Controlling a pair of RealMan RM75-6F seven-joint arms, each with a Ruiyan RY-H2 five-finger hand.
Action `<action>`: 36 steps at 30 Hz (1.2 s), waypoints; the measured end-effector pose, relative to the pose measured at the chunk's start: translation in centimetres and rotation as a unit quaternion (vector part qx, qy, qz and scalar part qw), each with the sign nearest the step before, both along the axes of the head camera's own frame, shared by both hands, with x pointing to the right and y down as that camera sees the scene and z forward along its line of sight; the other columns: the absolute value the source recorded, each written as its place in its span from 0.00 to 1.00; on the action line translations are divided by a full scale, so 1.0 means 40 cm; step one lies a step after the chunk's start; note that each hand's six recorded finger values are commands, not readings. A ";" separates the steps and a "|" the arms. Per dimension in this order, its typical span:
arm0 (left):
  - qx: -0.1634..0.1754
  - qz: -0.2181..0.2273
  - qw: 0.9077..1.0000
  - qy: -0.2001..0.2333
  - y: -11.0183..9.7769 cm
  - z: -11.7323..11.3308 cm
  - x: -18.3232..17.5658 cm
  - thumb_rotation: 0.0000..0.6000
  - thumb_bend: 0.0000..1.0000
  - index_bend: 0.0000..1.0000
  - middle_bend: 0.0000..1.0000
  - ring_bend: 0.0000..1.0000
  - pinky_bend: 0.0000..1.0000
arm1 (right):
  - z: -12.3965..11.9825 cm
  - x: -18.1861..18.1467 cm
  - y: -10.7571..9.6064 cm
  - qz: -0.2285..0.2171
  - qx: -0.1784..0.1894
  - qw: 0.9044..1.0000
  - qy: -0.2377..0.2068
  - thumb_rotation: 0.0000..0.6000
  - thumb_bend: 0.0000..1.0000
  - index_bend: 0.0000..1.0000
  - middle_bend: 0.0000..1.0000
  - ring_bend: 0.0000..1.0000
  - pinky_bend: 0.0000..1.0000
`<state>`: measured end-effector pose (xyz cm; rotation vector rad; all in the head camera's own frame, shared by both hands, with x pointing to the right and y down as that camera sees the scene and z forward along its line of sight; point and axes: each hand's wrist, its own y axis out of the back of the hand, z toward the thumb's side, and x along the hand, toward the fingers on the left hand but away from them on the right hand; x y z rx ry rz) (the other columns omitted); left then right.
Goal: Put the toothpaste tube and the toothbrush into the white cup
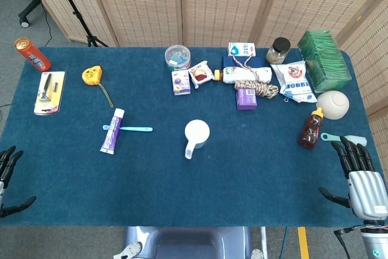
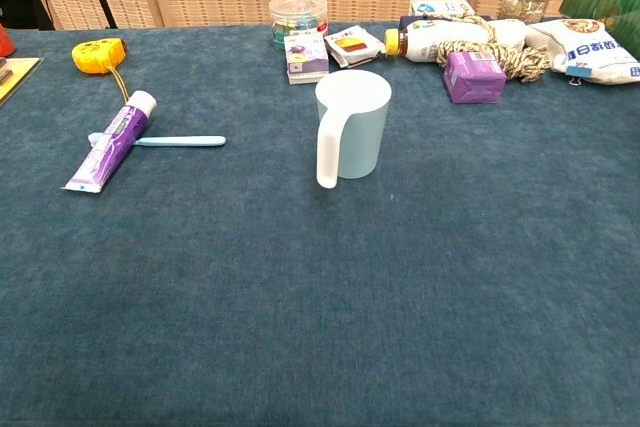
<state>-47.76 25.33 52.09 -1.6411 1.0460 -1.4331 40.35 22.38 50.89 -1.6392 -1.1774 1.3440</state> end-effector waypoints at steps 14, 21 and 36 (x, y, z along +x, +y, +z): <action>0.069 0.244 0.964 -0.078 -0.134 0.107 0.048 1.00 0.00 0.00 0.00 0.00 0.00 | -0.002 0.015 -0.002 0.010 0.002 1.000 0.003 1.00 0.00 0.00 0.00 0.00 0.00; 0.117 0.366 0.918 -0.102 -0.211 0.167 0.073 1.00 0.00 0.00 0.00 0.00 0.00 | 0.002 0.015 -0.002 0.009 -0.003 1.000 0.005 1.00 0.00 0.00 0.00 0.00 0.00; 0.181 0.564 0.788 -0.169 -0.347 0.300 0.258 1.00 0.03 0.00 0.00 0.00 0.00 | 0.012 0.021 -0.007 0.017 -0.004 1.000 0.013 1.00 0.00 0.00 0.00 0.00 0.00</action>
